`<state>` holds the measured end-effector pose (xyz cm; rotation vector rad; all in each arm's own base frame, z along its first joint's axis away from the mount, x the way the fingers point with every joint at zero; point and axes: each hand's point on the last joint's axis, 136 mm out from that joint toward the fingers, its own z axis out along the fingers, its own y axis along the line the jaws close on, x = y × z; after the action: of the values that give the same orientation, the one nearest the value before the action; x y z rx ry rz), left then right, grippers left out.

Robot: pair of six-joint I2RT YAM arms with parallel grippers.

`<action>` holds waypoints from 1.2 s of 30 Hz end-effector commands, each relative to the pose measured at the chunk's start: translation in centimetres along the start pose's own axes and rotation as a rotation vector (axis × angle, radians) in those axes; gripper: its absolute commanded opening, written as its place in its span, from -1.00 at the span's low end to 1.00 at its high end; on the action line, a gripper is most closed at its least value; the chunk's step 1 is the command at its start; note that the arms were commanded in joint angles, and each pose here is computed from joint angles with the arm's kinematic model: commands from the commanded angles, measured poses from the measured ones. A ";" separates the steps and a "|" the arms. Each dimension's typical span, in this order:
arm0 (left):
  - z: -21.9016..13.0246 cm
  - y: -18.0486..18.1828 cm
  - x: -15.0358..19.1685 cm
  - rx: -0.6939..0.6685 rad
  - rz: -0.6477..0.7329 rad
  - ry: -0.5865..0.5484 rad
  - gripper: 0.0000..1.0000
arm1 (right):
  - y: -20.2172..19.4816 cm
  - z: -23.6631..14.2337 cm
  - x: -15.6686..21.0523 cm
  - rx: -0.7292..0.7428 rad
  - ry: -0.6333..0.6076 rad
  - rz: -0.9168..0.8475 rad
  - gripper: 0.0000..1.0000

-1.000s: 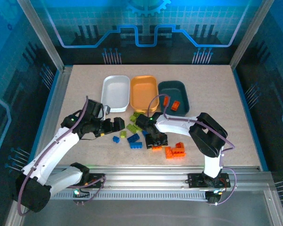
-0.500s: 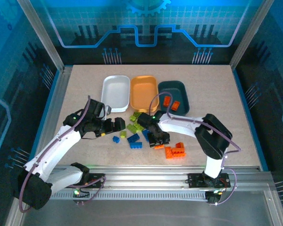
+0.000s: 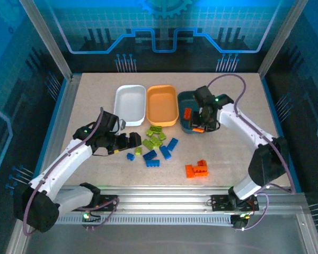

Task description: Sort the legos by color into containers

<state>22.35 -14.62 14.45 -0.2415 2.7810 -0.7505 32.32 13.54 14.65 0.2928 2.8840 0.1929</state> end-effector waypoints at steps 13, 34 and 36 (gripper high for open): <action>-0.4 0.4 2.1 -0.043 -0.026 0.069 0.98 | 1.2 5.8 -8.2 -0.053 0.069 -0.013 0.26; 4.0 5.1 3.0 -0.245 -0.040 0.197 0.95 | -0.8 0.2 10.9 -0.077 0.131 0.011 0.38; 4.5 5.2 2.6 -0.253 -0.011 0.205 0.92 | -0.5 0.5 12.4 -0.073 0.136 -0.003 0.36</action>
<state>20.48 -13.09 8.45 -0.3123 3.0498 -0.4948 21.71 14.79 11.65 0.1991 3.0067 0.2918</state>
